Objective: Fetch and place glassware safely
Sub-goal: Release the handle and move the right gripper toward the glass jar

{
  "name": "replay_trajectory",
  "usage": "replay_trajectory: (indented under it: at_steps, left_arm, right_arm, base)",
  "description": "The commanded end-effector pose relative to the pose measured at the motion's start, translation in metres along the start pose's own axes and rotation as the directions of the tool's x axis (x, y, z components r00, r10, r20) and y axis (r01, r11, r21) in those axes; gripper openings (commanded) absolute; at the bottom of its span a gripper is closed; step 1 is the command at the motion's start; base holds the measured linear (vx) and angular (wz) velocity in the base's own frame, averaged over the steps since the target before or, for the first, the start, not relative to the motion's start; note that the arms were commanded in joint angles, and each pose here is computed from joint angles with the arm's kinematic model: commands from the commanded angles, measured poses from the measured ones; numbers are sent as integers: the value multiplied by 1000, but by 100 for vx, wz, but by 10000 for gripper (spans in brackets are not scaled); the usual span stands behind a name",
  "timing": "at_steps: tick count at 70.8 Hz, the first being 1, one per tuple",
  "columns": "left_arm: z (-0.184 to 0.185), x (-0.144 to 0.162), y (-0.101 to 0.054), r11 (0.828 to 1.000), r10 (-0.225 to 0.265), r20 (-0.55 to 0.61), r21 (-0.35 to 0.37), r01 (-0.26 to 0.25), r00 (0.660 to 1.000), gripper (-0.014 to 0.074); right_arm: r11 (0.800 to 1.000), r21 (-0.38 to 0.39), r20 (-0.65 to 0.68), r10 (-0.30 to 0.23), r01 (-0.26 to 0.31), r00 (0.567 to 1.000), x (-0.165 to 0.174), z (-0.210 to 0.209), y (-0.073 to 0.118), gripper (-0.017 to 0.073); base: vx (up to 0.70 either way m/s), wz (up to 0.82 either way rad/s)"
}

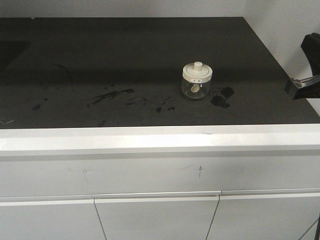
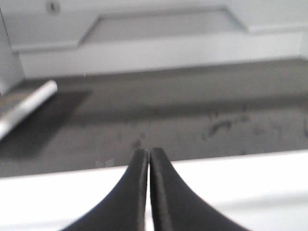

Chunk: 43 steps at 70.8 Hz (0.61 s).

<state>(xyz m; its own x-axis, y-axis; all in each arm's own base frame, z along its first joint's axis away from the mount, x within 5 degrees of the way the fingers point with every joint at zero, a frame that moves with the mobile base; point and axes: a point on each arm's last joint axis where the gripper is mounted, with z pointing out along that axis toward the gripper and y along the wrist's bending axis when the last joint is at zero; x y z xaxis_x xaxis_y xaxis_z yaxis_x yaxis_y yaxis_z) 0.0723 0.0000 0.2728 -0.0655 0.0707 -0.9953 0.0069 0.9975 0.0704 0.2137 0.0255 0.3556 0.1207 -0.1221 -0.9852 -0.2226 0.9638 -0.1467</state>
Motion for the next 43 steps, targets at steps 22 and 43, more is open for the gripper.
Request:
replay_trajectory:
  at_steps: [22,43]
  left_arm:
    - [-10,-2,0,1000,-14,86,2,14,996,-7]
    - [-10,-1,0,1000,-15,81,2,15,997,-7]
  right_arm:
    - [1000,-21,90,10,-8,996,-16,-2,0,-1]
    - [1000,-22,85,19,-17,996,-15,0,0,11]
  base:
    - [0,0]
    - [0,0]
